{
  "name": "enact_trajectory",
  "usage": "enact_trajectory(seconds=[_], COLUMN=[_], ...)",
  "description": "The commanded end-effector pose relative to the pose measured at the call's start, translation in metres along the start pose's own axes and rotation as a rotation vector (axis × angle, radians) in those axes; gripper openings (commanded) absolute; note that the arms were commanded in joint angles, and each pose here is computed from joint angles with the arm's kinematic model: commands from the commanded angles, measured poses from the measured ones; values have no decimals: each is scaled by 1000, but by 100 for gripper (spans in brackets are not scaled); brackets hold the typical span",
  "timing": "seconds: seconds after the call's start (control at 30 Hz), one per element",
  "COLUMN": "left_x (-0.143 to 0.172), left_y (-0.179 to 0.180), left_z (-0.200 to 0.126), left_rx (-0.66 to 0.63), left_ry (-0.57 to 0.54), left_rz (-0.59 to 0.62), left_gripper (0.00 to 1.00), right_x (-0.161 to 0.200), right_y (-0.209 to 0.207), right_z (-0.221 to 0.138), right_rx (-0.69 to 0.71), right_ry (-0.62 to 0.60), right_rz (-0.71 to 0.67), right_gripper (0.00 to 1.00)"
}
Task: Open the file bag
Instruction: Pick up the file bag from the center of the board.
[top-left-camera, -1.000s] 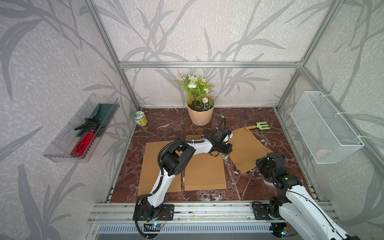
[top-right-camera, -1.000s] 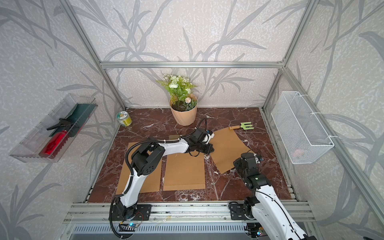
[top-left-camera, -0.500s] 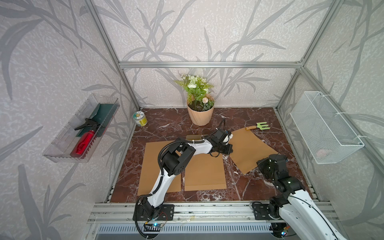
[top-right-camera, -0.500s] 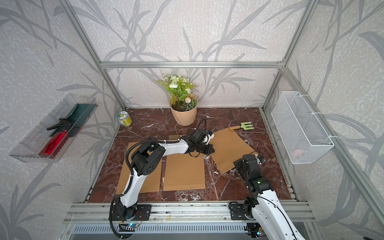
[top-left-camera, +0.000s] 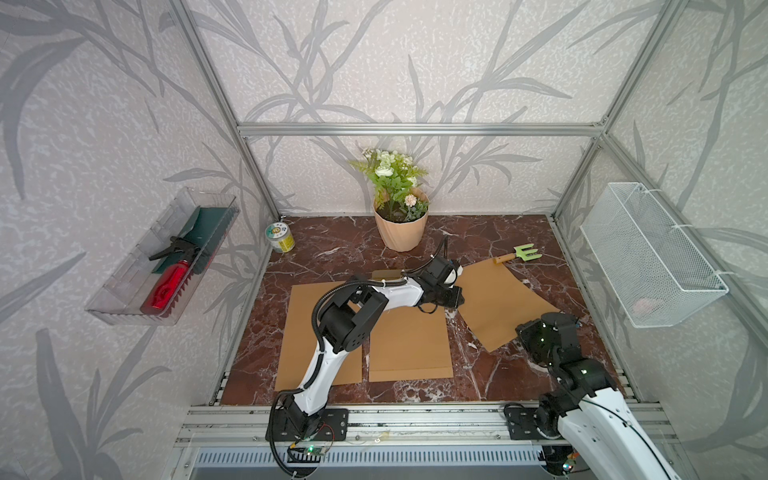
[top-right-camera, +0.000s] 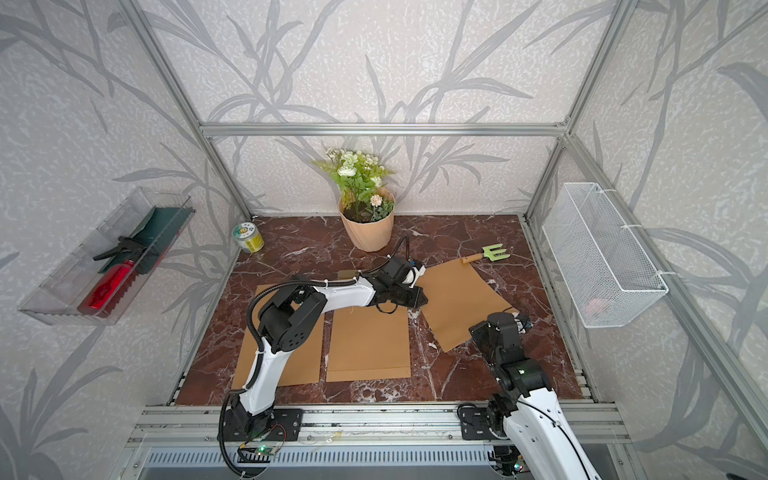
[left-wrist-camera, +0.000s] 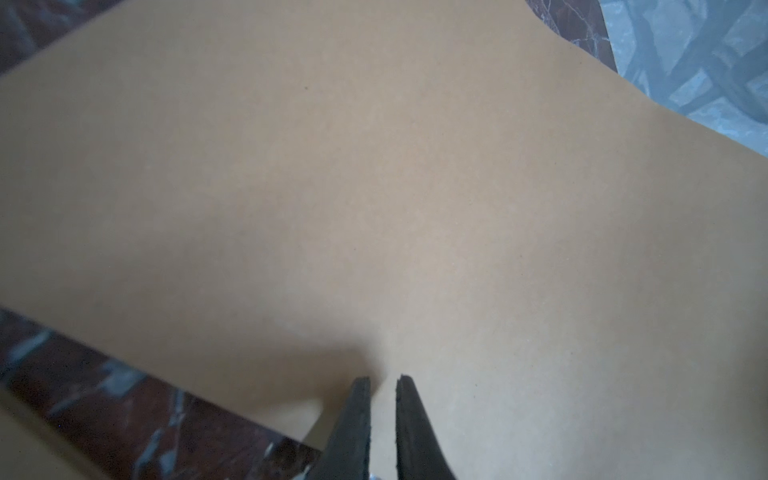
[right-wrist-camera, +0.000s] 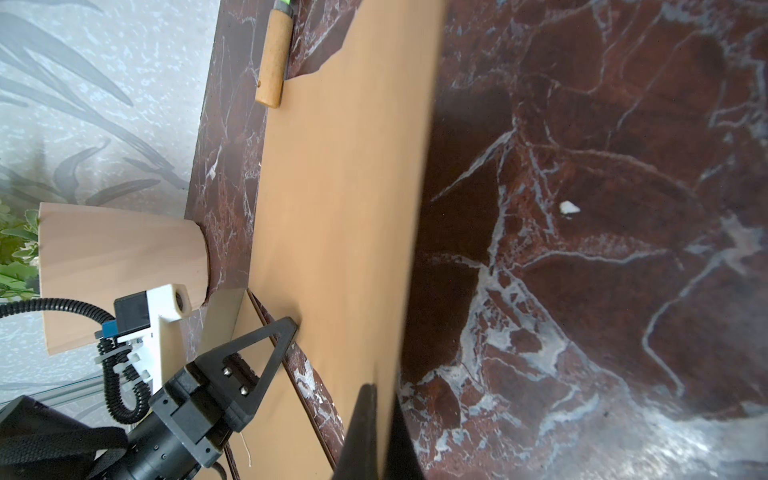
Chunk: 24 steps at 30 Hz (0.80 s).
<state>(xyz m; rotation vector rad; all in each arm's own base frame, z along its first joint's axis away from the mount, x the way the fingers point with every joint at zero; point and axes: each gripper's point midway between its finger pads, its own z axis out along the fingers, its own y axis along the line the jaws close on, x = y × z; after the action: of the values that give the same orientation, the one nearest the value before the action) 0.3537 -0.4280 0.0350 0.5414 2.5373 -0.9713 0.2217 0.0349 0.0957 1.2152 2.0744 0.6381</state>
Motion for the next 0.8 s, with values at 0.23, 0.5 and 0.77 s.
enact_trajectory(seconds=[0.23, 0.5, 0.77], left_x=[-32, -51, -64], left_y=[-15, -31, -40], left_z=[-53, -78, -92], left_rx=[-65, -75, -73], left_ry=[-110, -160, -198], left_rz=[33, 76, 92], left_gripper=[16, 17, 18], right_x=[7, 4, 3], right_y=[17, 31, 44], right_z=[-8, -19, -31], right_rx=[-93, -127, -146], right_ry=[43, 49, 67], right_rz=[70, 69, 60], right_gripper=[0, 0, 0])
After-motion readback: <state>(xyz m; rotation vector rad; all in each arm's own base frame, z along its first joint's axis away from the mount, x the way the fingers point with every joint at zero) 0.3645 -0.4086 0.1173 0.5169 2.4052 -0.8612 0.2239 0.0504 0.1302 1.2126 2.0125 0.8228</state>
